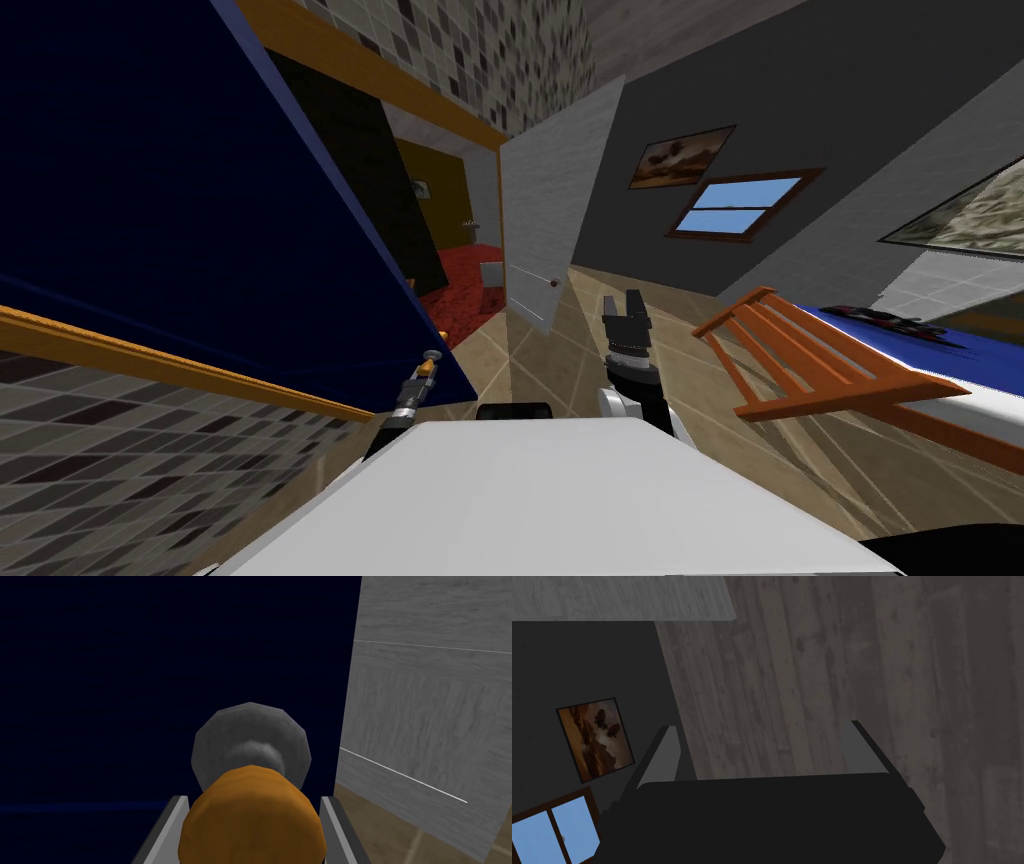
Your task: Pull the door open
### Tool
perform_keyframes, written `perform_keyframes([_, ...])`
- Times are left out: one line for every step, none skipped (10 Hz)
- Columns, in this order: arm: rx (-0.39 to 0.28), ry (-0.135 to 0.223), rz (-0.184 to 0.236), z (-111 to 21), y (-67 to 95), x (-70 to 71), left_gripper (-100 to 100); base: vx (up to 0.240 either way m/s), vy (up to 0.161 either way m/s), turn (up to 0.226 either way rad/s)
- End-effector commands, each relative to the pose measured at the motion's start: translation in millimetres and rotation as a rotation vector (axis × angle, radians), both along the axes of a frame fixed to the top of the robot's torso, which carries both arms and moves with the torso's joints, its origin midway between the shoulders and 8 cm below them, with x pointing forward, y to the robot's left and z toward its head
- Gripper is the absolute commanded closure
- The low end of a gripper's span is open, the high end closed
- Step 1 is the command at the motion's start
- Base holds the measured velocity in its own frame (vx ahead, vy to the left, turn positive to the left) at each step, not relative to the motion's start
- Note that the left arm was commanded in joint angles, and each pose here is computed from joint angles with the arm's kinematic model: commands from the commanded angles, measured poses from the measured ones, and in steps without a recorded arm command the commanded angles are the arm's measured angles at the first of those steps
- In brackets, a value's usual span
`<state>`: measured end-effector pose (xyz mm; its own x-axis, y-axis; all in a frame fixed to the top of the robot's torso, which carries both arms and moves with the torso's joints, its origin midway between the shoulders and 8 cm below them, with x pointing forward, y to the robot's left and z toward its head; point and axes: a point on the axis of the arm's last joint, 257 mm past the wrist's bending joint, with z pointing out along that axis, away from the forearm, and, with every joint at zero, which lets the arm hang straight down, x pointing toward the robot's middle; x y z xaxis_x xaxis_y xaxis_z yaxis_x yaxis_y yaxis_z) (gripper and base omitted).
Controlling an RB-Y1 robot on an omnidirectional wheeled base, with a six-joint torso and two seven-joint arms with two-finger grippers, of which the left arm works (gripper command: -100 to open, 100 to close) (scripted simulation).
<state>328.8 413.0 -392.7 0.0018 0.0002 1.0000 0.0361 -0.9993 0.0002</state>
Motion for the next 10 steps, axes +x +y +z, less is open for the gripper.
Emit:
perform_keyframes([0.000,0.000,0.000,0.0,0.0,0.0,100,-0.095,0.010,-0.027])
perform_keyframes([-0.001,0.002,-0.013,-1.4,-0.6,-8.1,100,-0.140,0.027,-0.180])
perform_keyframes([0.000,0.002,-0.016,-1.3,-0.4,-9.8,100,-0.203,0.033,-0.132])
perform_keyframes([0.000,0.001,-0.022,-1.1,-0.1,-13.6,100,-0.172,0.050,-0.109])
perform_keyframes([0.000,0.001,-0.029,-0.8,0.3,-17.7,100,-0.195,0.089,-0.144])
perform_keyframes([0.001,0.000,-0.036,-0.5,0.7,-22.0,100,-0.200,0.071,-0.161])
perform_keyframes([0.001,-0.001,-0.044,-0.2,1.0,-26.1,100,-0.198,0.045,-0.159])
perform_keyframes([0.001,-0.001,-0.051,0.1,1.3,-30.1,100,-0.204,0.057,-0.150])
perform_keyframes([0.001,-0.001,-0.057,0.4,1.5,-33.5,100,-0.222,0.049,-0.128])
perform_keyframes([0.000,-0.002,-0.062,0.6,1.7,-36.3,100,-0.195,0.054,-0.095])
